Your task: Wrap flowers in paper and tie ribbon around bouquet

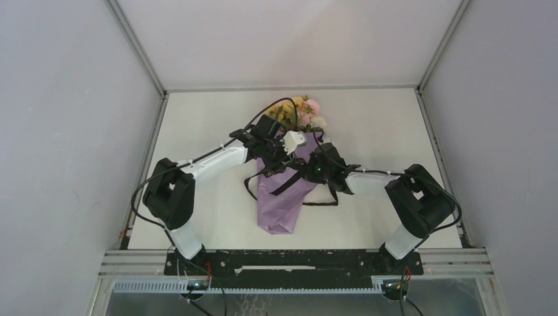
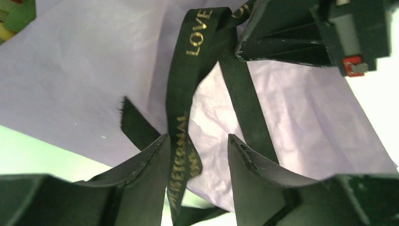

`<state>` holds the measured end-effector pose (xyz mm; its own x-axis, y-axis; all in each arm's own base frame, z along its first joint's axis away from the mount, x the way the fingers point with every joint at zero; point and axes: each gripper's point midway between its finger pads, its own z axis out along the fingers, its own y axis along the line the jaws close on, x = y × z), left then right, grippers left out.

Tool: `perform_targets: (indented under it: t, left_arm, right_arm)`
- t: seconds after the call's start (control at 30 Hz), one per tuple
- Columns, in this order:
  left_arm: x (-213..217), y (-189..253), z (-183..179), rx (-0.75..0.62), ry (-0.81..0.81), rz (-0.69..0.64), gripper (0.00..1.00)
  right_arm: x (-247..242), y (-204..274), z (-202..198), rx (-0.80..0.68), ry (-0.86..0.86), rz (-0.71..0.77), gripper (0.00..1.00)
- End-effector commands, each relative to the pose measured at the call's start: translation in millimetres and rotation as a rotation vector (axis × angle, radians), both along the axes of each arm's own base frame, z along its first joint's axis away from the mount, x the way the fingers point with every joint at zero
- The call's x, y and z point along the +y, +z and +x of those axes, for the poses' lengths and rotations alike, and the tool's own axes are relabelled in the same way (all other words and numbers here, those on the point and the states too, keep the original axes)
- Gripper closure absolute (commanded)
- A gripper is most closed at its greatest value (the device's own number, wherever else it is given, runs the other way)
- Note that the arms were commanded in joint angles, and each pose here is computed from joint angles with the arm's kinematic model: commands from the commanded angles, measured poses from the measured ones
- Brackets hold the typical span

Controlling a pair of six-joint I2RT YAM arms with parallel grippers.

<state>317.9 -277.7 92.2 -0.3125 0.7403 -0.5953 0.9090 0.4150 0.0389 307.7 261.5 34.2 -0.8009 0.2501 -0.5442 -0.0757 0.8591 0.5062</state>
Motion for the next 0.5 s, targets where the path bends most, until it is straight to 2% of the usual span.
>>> perform_targets:
  t: [0.0, 0.17, 0.2, 0.3, 0.37, 0.4, 0.47]
  left_arm:
    - [15.8, 42.5, -17.9, 0.002, 0.023, -0.018, 0.43]
    - [31.5, 68.0, 1.0, 0.008, 0.184, -0.141, 0.40]
    - [36.8, 64.9, 11.2, 0.003, 0.246, -0.144, 0.42]
    - [50.3, 39.5, 40.4, 0.016, 0.398, -0.072, 0.59]
    - [50.4, 23.6, 48.8, 0.048, 0.432, -0.031, 0.63]
    - [47.6, 17.1, 50.8, 0.064, 0.432, -0.025, 0.63]
    - [44.4, 9.0, 56.3, 0.071, 0.440, -0.014, 0.55]
  right_arm:
    - [15.2, 10.8, -23.6, 0.047, 0.158, 0.043, 1.00]
    - [18.1, 7.2, -31.1, 0.064, 0.188, 0.037, 1.00]
    - [18.5, 7.0, -32.9, 0.062, 0.193, 0.029, 1.00]
    - [17.9, 5.4, -35.7, 0.061, 0.203, 0.013, 1.00]
    - [17.8, 5.0, -37.4, 0.062, 0.207, 0.004, 1.00]
    - [16.7, 3.6, -38.4, 0.064, 0.208, -0.003, 1.00]
    - [16.4, 3.6, -39.2, 0.059, 0.210, -0.014, 1.00]
